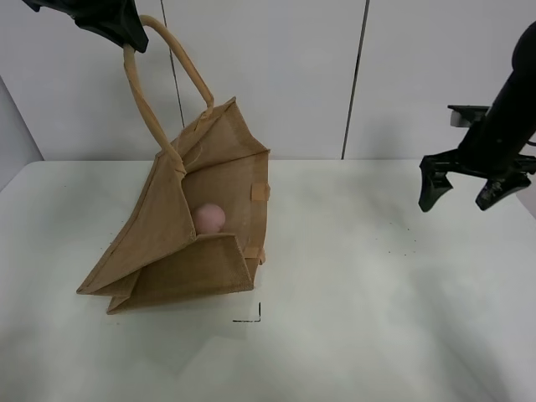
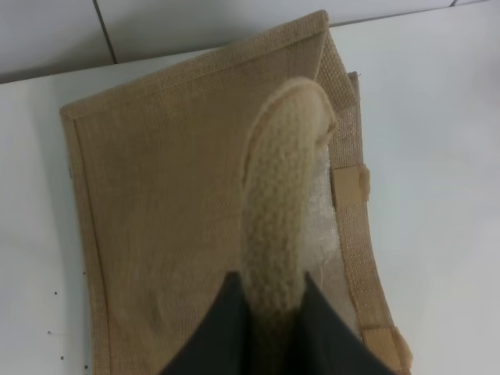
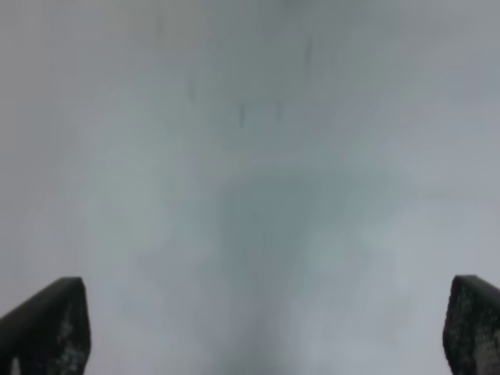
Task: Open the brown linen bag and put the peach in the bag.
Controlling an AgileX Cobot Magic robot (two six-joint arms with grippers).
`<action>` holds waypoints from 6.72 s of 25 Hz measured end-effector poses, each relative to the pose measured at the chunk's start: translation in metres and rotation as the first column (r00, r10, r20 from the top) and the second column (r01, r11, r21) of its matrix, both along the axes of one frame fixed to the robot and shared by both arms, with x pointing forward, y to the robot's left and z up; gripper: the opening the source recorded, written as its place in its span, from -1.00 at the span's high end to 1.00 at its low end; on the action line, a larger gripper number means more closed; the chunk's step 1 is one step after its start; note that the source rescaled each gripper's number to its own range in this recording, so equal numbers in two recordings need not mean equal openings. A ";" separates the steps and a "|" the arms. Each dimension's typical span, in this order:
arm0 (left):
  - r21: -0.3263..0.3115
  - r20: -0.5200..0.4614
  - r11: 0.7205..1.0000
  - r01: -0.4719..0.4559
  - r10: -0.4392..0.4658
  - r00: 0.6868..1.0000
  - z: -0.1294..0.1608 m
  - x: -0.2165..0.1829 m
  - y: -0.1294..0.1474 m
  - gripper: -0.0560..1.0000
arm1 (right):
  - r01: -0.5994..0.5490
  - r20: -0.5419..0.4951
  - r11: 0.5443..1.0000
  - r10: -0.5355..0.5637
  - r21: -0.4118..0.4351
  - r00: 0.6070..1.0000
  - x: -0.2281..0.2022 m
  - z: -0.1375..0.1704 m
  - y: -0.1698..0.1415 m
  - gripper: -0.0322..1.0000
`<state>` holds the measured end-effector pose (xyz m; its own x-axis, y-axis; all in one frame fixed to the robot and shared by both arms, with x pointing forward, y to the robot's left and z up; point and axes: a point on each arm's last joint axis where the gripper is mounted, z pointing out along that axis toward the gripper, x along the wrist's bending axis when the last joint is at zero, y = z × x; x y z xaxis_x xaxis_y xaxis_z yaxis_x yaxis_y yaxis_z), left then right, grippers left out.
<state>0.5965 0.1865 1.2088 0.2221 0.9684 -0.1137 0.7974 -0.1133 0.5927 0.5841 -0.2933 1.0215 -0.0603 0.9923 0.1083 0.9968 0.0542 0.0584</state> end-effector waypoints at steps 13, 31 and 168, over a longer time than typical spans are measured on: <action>-0.001 0.000 1.000 0.000 0.000 1.000 0.000 0.000 0.000 0.89 | -0.008 0.076 1.000 0.008 -0.007 0.997 -0.195 -0.007 0.002 -1.00; -0.001 0.000 1.000 0.000 0.000 1.000 0.000 0.000 0.000 0.89 | 0.019 0.816 1.000 0.009 -0.025 0.579 -0.330 0.033 0.003 -1.00; 0.043 0.280 0.983 -0.179 0.160 0.946 -0.165 -0.360 0.110 -0.95 | 0.048 0.880 0.999 -0.003 -0.022 0.474 -0.349 0.033 0.001 -1.00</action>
